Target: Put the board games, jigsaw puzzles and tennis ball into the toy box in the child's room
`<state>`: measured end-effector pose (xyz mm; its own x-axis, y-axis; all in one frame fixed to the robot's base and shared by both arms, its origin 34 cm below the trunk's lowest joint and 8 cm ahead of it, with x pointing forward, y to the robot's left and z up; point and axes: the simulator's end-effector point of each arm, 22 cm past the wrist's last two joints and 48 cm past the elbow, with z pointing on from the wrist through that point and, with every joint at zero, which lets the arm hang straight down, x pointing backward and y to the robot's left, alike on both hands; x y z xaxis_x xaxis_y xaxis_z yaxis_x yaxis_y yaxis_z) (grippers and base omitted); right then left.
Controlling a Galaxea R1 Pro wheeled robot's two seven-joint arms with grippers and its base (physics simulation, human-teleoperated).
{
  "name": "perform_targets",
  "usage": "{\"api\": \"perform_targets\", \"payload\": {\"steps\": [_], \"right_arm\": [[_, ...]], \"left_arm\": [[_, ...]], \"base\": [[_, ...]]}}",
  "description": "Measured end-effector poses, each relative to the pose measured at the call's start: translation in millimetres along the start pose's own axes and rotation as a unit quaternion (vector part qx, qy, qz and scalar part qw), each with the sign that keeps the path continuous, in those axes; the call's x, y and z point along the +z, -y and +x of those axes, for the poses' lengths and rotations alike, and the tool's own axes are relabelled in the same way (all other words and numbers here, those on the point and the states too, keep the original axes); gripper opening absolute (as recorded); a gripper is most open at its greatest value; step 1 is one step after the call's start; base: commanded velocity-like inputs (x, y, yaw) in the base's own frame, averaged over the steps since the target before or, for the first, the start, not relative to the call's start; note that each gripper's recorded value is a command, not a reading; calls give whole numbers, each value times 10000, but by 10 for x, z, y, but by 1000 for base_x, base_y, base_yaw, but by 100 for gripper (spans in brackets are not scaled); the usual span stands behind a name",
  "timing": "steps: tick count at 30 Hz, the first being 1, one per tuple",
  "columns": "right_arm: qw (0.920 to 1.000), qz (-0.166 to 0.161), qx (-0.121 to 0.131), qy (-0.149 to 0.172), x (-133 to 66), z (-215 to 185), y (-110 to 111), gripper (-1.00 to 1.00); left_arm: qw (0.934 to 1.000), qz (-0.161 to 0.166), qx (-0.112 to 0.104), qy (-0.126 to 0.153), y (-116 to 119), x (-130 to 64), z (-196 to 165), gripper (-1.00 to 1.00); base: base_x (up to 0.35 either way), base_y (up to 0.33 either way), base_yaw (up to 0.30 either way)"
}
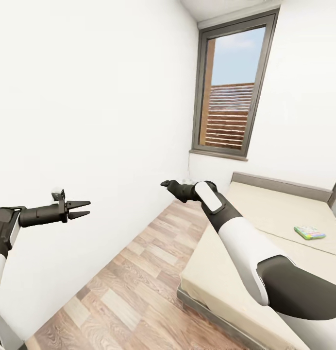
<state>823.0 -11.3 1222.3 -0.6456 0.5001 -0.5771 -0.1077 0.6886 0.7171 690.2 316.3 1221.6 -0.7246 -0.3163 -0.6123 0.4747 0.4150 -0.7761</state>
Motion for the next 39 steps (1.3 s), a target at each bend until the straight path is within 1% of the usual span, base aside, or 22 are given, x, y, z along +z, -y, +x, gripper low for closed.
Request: {"api": "perform_targets", "payload": {"steps": [19,33,39], "right_arm": [[10000,4,2,-1,1,4,6,100],[10000,30,57,-62,20,104,88,100],[9998,77,135,-131,42,219,195,100]], "left_arm": [[10000,-18,-9,-16,-20,0,23,100],[9999,-67,78,-50,-60,-4,57,100],[9999,-81,64,-64,-84,-6,80,100]], "base": [[0,0,-279],[0,0,-279],[0,0,-279]]}}
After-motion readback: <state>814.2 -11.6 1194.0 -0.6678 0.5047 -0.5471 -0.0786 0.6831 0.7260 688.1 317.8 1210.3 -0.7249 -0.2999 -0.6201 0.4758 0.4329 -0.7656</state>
